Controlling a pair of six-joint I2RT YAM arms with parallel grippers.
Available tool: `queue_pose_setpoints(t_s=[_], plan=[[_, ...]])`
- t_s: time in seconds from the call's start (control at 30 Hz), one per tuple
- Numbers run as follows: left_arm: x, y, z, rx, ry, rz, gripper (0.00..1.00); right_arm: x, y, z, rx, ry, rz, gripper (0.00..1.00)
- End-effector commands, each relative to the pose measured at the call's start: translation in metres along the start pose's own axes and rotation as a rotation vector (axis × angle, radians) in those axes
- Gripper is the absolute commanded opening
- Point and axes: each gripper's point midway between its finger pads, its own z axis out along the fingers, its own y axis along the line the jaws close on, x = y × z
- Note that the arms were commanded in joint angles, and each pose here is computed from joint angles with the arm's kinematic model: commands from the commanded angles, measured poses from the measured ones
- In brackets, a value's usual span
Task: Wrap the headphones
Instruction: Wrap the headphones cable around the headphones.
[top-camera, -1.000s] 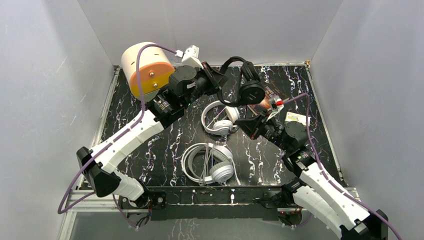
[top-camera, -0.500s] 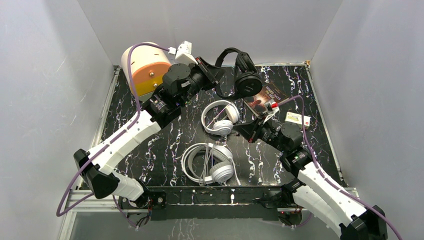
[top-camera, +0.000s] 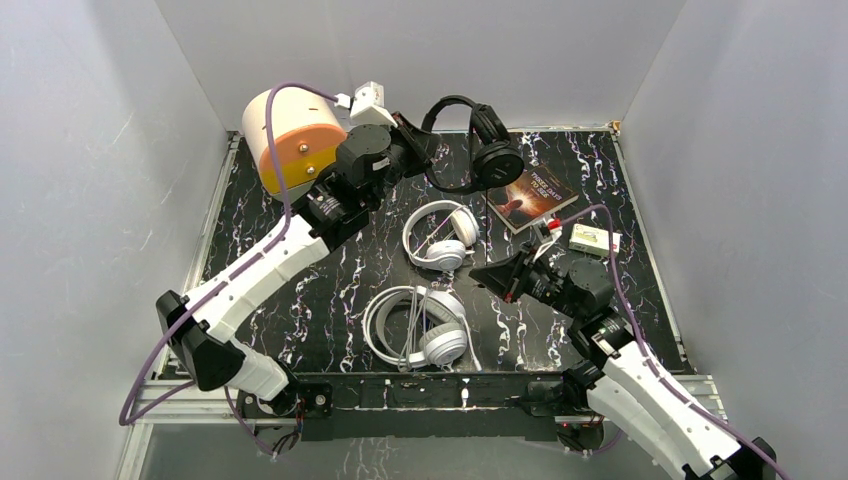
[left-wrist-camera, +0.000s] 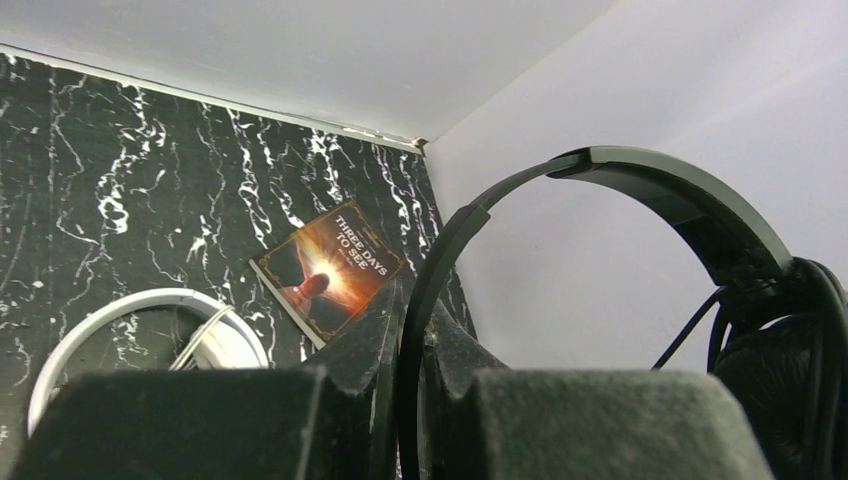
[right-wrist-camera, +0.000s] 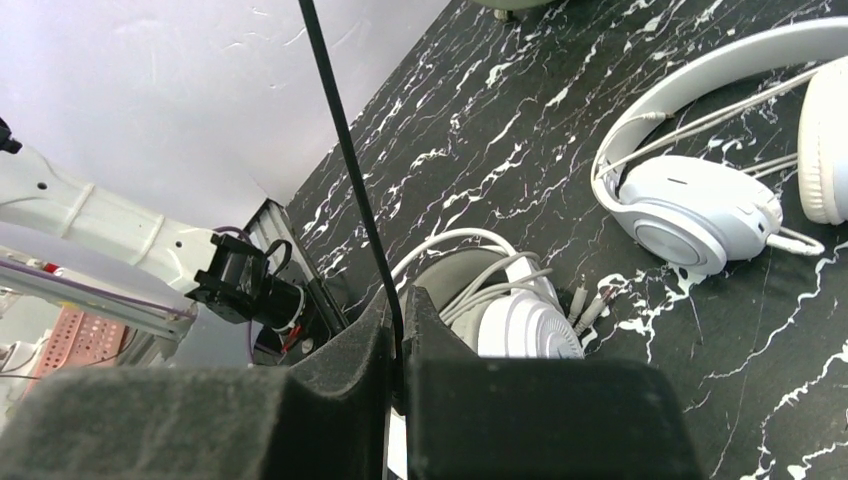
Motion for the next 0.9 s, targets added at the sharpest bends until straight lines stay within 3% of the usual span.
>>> queue_pose_setpoints(t_s=[0.0, 0.3, 0.47, 0.6, 0.73, 0.87], plan=[[-0.074, -0.021, -0.005, 0.024, -0.246, -0.07, 0.0, 0.027, -0.006, -0.008, 0.046, 0.122, 0.078, 0.02], [-0.033, 0.052, 0.048, -0.321, -0.218, 0.303, 0.0, 0.048, 0.004, -0.022, 0.111, 0.408, 0.135, 0.03], [0.009, 0.081, 0.061, -0.455, -0.137, 0.632, 0.0, 0.011, 0.042, -0.031, 0.041, 0.399, 0.055, 0.03], [0.048, 0.067, 0.051, -0.354, -0.073, 0.895, 0.0, -0.023, 0.065, -0.034, 0.024, 0.439, -0.062, 0.02], [0.088, 0.06, 0.027, -0.198, 0.024, 1.078, 0.0, -0.062, 0.063, -0.04, 0.124, 0.48, -0.273, 0.01], [0.102, 0.044, -0.008, -0.007, 0.04, 1.144, 0.0, -0.103, 0.055, -0.042, 0.241, 0.43, -0.428, 0.0]])
